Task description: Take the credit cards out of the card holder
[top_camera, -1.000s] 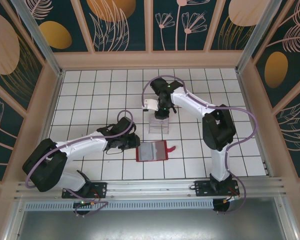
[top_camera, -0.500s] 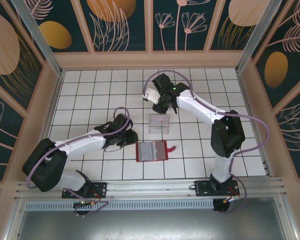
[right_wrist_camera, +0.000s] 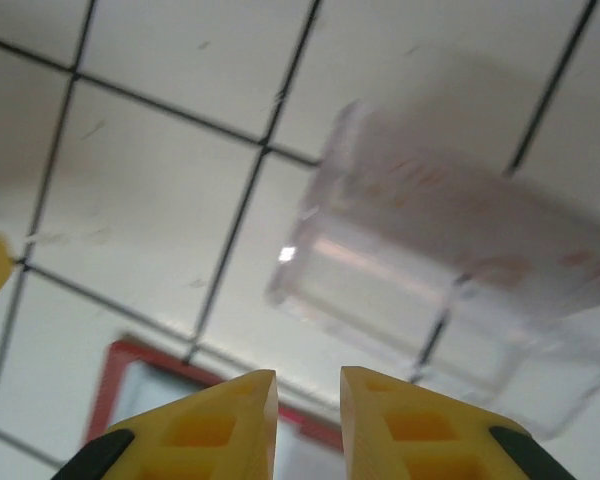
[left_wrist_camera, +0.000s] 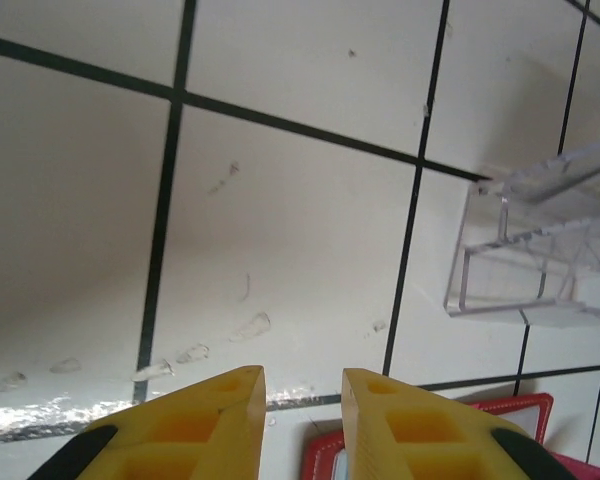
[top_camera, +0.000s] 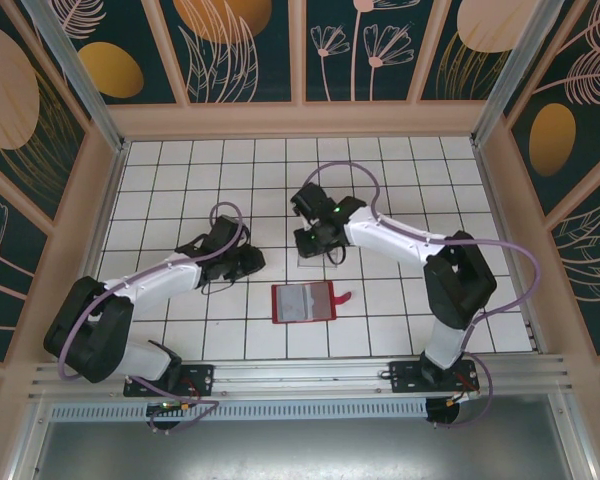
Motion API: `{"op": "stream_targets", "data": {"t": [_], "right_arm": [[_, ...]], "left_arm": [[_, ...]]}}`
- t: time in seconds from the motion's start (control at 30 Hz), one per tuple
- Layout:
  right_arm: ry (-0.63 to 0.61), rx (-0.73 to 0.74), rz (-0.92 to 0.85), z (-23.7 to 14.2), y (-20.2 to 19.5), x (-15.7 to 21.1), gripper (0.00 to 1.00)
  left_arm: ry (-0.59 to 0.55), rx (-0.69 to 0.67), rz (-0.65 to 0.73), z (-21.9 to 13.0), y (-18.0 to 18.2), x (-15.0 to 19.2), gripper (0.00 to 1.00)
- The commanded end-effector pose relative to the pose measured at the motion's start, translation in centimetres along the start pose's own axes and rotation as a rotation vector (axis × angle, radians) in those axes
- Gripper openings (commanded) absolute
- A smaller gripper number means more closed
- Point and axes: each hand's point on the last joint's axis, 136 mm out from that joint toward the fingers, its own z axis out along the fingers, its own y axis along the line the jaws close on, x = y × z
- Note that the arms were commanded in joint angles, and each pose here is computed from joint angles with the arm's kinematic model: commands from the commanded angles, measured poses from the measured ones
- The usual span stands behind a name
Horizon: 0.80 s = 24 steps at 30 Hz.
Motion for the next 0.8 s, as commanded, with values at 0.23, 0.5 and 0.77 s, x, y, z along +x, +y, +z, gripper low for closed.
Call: {"op": "stream_targets", "data": {"t": [0.23, 0.5, 0.77], "right_arm": [[0.101, 0.108, 0.141, 1.2, 3.1, 5.6, 0.27], [0.172, 0.137, 0.139, 3.4, 4.9, 8.5, 0.33], [0.211, 0.187, 0.123, 4.8, 5.4, 10.1, 0.40]], "left_arm": [[-0.021, 0.004, -0.016, -0.6, 2.3, -2.0, 0.28], [-0.034, 0.006, -0.023, -1.3, 3.1, -2.4, 0.28], [-0.023, 0.009, -0.033, -1.3, 3.6, -1.6, 0.28]]}}
